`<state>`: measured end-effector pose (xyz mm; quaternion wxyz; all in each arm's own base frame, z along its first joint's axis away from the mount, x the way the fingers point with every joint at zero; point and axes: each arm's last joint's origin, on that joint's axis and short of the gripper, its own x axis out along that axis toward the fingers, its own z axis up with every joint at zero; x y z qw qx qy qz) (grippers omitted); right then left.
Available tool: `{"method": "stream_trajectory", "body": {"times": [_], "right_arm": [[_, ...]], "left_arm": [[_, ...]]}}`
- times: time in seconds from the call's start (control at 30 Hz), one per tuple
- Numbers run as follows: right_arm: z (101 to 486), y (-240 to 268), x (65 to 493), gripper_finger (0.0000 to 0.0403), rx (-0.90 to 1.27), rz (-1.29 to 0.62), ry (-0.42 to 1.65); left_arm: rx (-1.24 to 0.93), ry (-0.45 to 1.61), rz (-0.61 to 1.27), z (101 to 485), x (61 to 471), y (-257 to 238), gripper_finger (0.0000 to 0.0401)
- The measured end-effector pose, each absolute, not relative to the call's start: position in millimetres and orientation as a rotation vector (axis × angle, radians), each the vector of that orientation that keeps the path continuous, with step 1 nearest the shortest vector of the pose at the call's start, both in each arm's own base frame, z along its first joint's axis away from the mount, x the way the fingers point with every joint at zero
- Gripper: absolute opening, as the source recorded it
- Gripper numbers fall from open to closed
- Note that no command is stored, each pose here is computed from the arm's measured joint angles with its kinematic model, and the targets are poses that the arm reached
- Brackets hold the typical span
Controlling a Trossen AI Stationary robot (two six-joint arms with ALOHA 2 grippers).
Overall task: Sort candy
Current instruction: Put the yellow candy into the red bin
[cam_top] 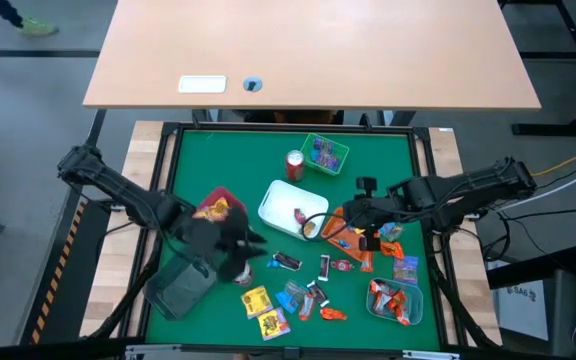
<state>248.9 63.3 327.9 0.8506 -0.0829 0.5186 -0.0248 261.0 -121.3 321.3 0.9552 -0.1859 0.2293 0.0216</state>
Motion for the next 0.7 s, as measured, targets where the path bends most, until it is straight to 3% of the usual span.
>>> {"method": "stream_trajectory", "body": {"times": [0.27,0.7], "right_arm": [[328,63,248,0.0136,-0.162,-0.061,1.097],[328,63,249,0.0136,-0.099,-0.089,1.095]], "left_arm": [[0.017,0.433,-0.226,283,281,-189,0.0132],[-0.12,0.631,-0.258,207,274,-255,0.0131]]}}
